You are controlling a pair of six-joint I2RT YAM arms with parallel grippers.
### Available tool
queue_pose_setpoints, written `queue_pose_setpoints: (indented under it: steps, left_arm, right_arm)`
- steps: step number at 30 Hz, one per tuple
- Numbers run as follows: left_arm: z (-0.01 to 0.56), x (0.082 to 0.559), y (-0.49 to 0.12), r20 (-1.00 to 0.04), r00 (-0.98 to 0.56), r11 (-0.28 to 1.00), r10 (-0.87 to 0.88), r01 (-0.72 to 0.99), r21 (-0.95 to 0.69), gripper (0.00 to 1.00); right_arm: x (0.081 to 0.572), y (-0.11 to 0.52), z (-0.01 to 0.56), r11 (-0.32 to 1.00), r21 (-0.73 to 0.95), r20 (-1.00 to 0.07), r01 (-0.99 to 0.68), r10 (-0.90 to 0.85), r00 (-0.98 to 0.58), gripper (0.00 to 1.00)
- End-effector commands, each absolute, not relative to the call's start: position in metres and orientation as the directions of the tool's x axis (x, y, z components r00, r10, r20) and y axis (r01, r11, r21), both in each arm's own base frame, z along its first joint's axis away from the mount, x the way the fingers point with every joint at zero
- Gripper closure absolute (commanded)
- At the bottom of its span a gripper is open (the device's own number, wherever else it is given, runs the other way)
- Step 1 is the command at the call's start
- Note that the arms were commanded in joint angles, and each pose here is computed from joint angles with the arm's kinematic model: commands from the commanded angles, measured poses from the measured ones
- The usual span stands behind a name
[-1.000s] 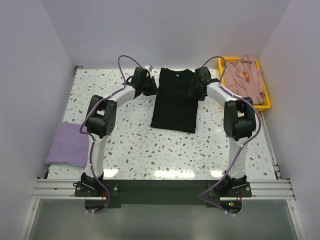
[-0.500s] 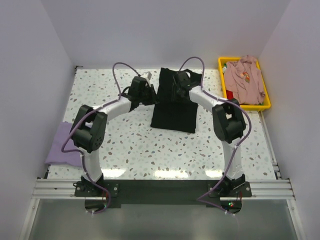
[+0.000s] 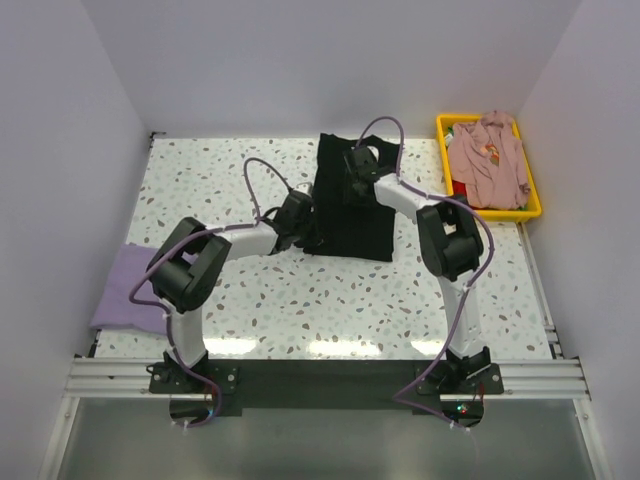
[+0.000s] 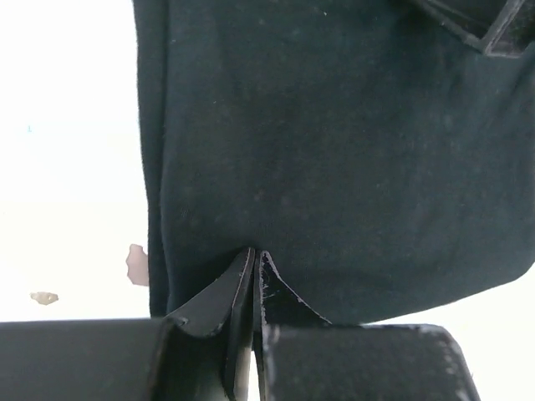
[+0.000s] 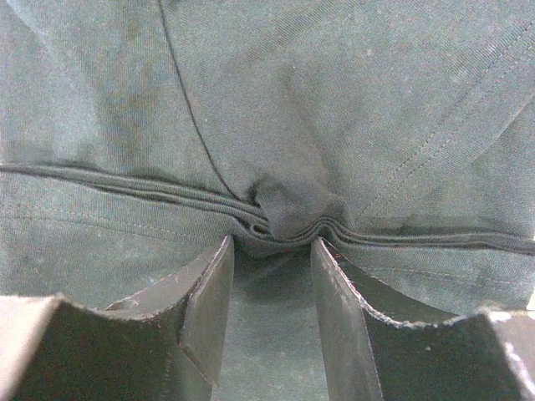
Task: Fold and stack the t-shirts
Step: Fold the tshirt
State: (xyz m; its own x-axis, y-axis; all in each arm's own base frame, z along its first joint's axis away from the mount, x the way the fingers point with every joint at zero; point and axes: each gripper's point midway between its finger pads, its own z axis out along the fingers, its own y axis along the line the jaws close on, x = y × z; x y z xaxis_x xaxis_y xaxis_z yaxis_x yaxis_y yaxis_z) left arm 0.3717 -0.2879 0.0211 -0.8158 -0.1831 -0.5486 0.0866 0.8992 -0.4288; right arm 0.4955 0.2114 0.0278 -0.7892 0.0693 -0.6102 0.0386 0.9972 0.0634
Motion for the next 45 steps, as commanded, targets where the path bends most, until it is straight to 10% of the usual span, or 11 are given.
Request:
queue_pose_setpoints:
  steps: [1, 30, 45]
  left_arm:
    - [0.031, 0.366, -0.275, -0.577, -0.775, 0.908, -0.255, 0.012, -0.418, 0.93]
    - [0.017, 0.199, -0.220, -0.476, -0.831, 0.876, -0.286, -0.026, -0.481, 0.95]
    - [0.083, 0.217, -0.237, -0.574, -0.771, 0.844, -0.277, 0.090, -0.529, 0.90]
  right_arm:
    - [0.471, 0.207, -0.001, 0.999, 0.035, -0.540, 0.016, 0.033, -0.841, 0.54]
    - [0.289, 0.274, -0.018, 0.973, 0.106, -0.461, -0.205, -0.135, -0.877, 0.53]
    - [0.255, 0.231, 0.088, 0.967, 0.199, -0.591, -0.160, -0.012, -0.806, 0.49]
